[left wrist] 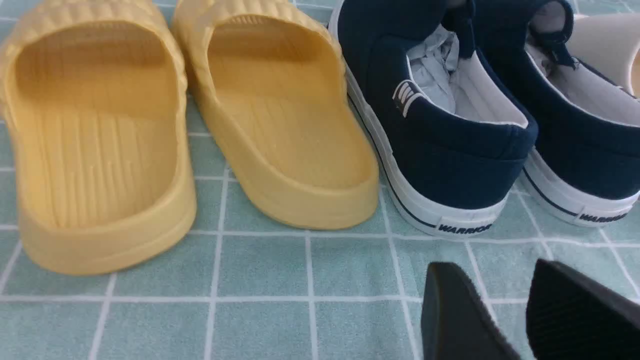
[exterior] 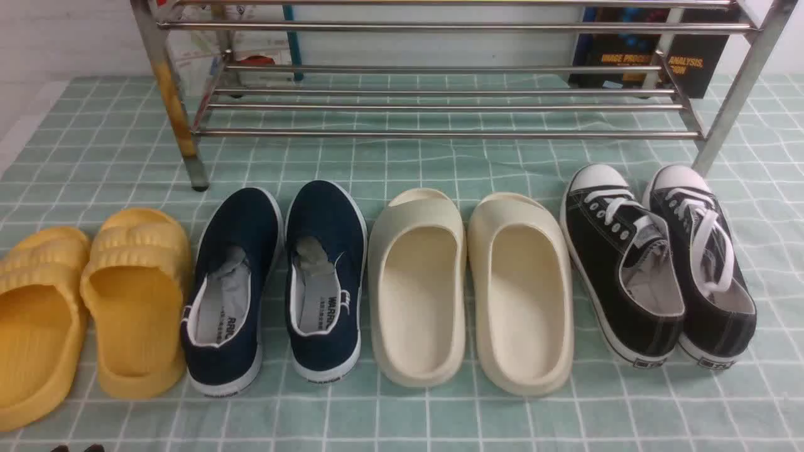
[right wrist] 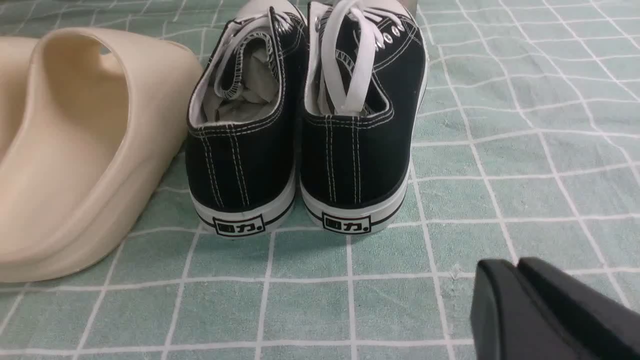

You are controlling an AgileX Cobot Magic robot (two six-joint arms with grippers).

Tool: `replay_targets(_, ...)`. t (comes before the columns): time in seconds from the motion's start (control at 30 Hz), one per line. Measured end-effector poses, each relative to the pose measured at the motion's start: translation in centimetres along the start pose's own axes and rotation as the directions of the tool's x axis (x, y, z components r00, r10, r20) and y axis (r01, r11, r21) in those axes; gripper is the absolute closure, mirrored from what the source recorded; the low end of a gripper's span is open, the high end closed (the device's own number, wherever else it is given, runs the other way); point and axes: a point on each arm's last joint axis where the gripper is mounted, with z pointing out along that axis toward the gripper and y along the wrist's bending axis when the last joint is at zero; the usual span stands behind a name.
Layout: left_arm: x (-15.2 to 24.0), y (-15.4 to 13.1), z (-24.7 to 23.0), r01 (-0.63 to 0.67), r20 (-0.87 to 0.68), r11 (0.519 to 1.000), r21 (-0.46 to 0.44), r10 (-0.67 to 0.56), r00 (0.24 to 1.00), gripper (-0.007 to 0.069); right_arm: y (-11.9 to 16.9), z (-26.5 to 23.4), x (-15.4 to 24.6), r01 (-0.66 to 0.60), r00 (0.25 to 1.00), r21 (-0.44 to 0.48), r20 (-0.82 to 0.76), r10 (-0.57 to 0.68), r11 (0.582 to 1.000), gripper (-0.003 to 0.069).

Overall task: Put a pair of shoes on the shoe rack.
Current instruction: Use the left arm to grab the shoe closest to it

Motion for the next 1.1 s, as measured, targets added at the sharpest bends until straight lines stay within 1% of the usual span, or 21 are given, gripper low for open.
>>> replay_targets(0.47,-0.2,0.0,0.0,0.0,0.02,1.0,0.003,0.0,1.0,0.0386,0.0,0.0,0.0,0.0,1.0,0.0,0.0,0.0,1.0,0.0566)
replay_targets(0.53,-0.4,-0.1,0.0,-0.001,0.047,1.0,0.008,0.0,0.999,0.0386,0.0,0.0,0.0,0.0,1.0,0.0,0.0,0.0,1.0,0.0566)
replay_targets(0.63,-1.6,-0.3,-0.1,-0.004,0.174,1.0,0.029,-0.001,0.985,0.0386,0.0,0.0,0.0,0.0,1.0,0.0,0.0,0.0,1.0,0.0562)
replay_targets(0.67,-1.7,-0.3,-0.2,-0.005,0.183,1.0,0.03,-0.001,0.983,0.0386,0.0,0.0,0.0,0.0,1.0,0.0,0.0,0.0,1.0,0.0561)
replay_targets(0.77,-3.3,-0.6,-0.6,-0.013,0.364,0.998,0.06,-0.01,0.931,0.0386,0.0,0.0,0.0,0.0,1.0,0.0,0.0,0.0,1.0,0.0555)
replay_targets(0.8,-3.5,-0.6,-0.7,-0.015,0.384,0.998,0.064,-0.011,0.923,0.0386,0.0,0.0,0.0,0.0,1.0,0.0,0.0,0.0,1.0,0.0555)
replay_targets(0.83,-4.1,-0.7,-1.0,-0.02,0.451,0.997,0.075,-0.016,0.892,0.0386,0.0,0.0,0.0,0.0,1.0,0.0,0.0,0.0,1.0,0.0552)
replay_targets(0.87,-4.3,-0.7,-1.1,-0.022,0.47,0.997,0.078,-0.018,0.882,0.0386,0.0,0.0,0.0,0.0,1.0,0.0,0.0,0.0,1.0,0.0552)
replay_targets(0.93,-5.5,-0.9,-1.9,-0.016,0.598,0.993,0.114,-0.056,0.8,0.0386,0.0,0.0,0.0,0.0,1.0,0.0,0.0,0.0,1.0,0.055)
replay_targets(0.97,-5.6,-0.9,-2.0,-0.01,0.607,0.993,0.122,-0.066,0.792,0.0386,0.0,0.0,0.0,0.001,1.0,0.0,0.0,-0.001,1.0,0.055)
replay_targets(1.0,-6.3,-1.1,-2.6,0.021,0.677,0.983,0.18,-0.139,0.723,0.0386,0.0,0.0,0.0,0.001,1.0,0.0,0.0,-0.001,1.0,0.0548)
replay_targets(1.03,-6.4,-1.1,-2.7,0.018,0.687,0.983,0.183,-0.141,0.713,0.0386,0.0,0.0,0.0,0.001,1.0,0.0,0.0,-0.001,1.0,0.0548)
replay_targets(1.07,-7.2,-1.2,-3.6,0.044,0.752,0.962,0.268,-0.238,0.615,0.0386,0.0,0.0,0.0,0.001,1.0,0.0,0.0,-0.001,1.0,0.0549)
replay_targets(1.1,-7.5,-1.3,-4.2,0.048,0.778,0.948,0.315,-0.287,0.559,0.0386,0.0,0.0,0.0,0.001,1.0,0.0,0.0,-0.001,1.0,0.0549)
